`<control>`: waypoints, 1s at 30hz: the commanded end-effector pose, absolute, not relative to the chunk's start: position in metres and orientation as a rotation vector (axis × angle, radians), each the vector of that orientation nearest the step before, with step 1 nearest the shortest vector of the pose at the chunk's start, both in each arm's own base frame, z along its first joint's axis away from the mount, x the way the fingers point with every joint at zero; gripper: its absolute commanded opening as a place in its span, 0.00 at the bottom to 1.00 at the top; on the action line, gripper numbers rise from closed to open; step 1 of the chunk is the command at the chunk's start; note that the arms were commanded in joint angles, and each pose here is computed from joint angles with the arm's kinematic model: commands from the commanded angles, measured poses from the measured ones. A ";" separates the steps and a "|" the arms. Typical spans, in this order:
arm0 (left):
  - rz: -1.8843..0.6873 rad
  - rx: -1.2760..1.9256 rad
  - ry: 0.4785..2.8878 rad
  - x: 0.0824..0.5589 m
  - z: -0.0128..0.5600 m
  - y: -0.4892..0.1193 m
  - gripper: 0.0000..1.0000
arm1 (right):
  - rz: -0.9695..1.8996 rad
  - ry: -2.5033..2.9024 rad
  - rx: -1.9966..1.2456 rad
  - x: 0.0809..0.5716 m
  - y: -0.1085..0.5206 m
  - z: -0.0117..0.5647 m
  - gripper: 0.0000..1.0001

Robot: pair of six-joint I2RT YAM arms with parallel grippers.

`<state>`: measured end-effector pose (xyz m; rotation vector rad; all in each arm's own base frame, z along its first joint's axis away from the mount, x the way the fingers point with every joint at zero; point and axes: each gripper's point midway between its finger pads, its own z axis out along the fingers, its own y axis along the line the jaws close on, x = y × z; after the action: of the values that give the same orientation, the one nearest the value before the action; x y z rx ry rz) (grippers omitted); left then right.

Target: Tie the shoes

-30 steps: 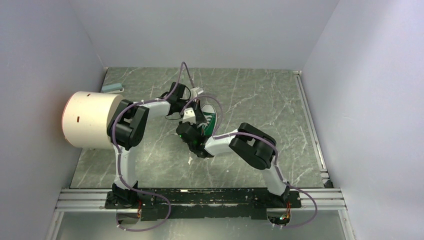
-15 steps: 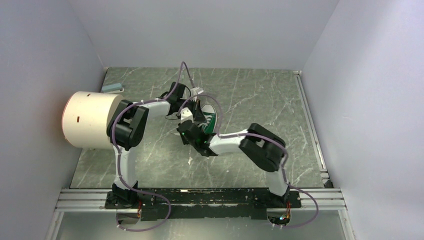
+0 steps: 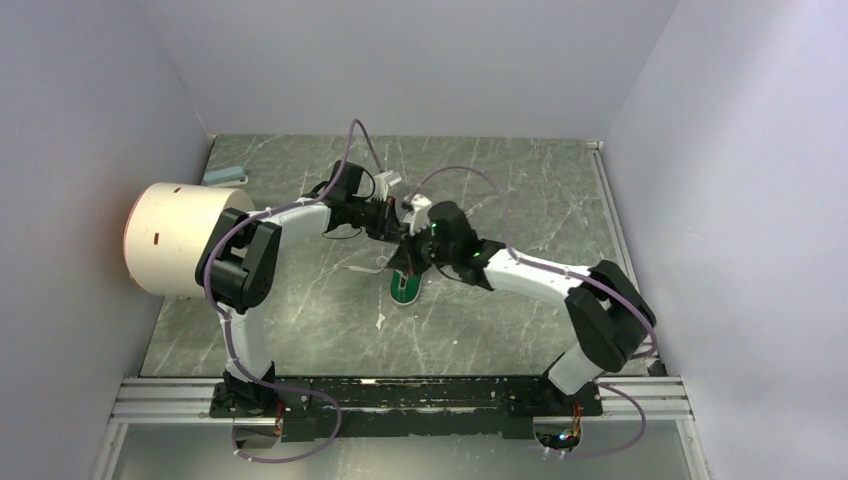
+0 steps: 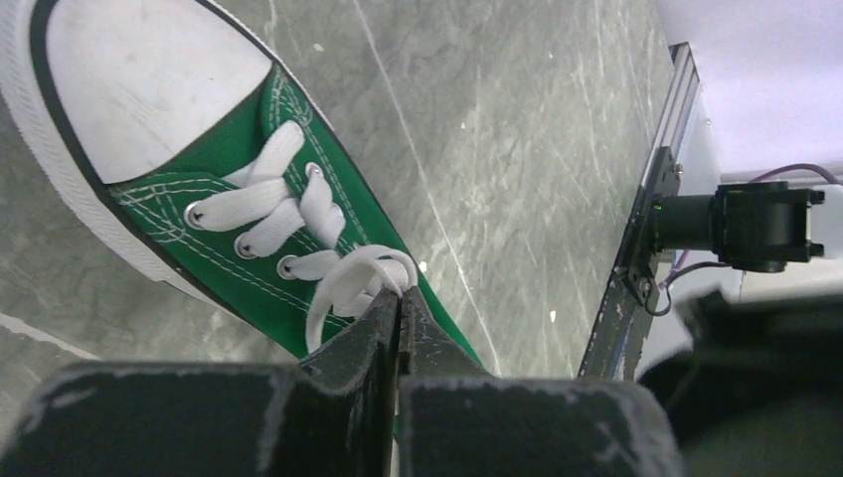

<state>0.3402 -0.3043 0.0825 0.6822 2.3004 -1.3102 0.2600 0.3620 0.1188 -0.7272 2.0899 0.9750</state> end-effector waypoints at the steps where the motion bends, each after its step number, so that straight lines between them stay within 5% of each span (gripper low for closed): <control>1: -1.386 0.692 2.281 0.328 0.100 -0.305 0.05 | 1.077 2.242 -0.656 0.251 0.322 0.125 0.00; 11: -1.273 0.721 2.309 0.331 0.102 -0.296 0.05 | 1.253 2.641 -0.510 0.225 0.256 0.106 0.00; 15: -1.238 0.706 2.337 0.332 0.100 -0.293 0.05 | 0.918 2.781 -0.370 0.234 0.212 0.069 0.01; 21: -1.243 0.701 2.360 0.330 0.095 -0.288 0.05 | 0.943 2.777 -0.324 0.256 0.208 0.061 0.23; 27: -1.284 0.682 2.353 0.328 0.095 -0.291 0.05 | 0.967 1.862 -0.811 0.277 0.243 0.136 0.56; 30: -1.308 0.667 2.358 0.326 0.093 -0.292 0.05 | 0.927 1.576 -1.064 0.271 0.260 0.149 0.59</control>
<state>0.3267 -0.2902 0.0819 0.6764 2.3864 -1.2612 0.2538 0.2262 0.1009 -0.7046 2.1512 0.9878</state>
